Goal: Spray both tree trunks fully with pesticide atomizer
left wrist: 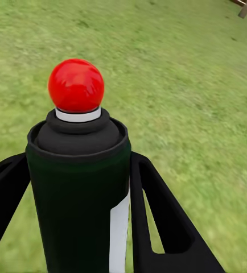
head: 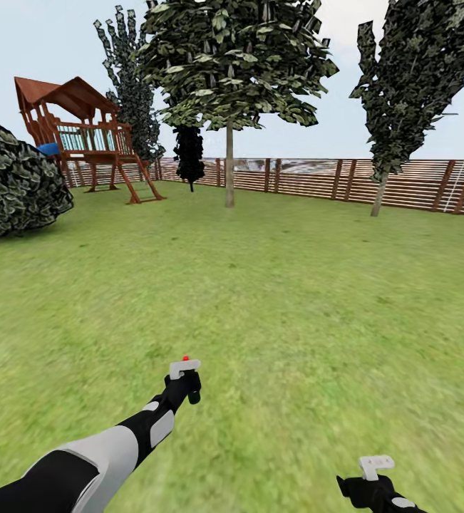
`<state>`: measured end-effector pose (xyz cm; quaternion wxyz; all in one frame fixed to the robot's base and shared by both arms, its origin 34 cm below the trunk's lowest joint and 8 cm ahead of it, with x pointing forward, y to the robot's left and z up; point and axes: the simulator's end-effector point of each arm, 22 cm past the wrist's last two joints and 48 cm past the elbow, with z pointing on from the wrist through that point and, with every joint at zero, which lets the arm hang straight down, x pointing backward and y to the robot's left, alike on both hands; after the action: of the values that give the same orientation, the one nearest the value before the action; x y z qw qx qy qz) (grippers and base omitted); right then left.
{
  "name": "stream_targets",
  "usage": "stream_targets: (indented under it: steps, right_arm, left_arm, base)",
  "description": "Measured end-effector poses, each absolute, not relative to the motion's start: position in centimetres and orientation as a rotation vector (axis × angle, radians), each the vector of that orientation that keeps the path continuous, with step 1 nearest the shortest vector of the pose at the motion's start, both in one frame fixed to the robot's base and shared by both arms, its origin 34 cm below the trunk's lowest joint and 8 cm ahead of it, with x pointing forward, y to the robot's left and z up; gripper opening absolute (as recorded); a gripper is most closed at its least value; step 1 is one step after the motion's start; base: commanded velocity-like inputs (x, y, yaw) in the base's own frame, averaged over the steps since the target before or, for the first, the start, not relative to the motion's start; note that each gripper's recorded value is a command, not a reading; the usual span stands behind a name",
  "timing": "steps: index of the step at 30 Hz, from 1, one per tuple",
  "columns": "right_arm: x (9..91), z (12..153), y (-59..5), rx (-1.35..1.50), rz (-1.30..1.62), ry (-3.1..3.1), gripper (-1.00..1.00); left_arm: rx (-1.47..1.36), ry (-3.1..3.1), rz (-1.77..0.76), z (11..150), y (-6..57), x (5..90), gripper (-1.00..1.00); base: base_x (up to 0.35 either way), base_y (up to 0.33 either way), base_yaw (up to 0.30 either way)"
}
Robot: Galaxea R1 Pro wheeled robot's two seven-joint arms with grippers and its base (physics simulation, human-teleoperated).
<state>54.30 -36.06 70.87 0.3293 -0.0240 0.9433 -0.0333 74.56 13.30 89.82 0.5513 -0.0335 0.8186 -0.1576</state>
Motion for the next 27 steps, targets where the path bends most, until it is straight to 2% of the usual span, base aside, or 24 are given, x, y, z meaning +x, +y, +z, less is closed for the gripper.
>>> stream_targets:
  steps: [27]
  right_arm:
    - [54.29,70.87,-36.04,-0.063,-0.087,2.468,1.00]
  left_arm:
    - [-0.079,1.936,-0.373,89.83,13.30,74.57,-1.00]
  base:
    - [0.350,0.000,0.000]
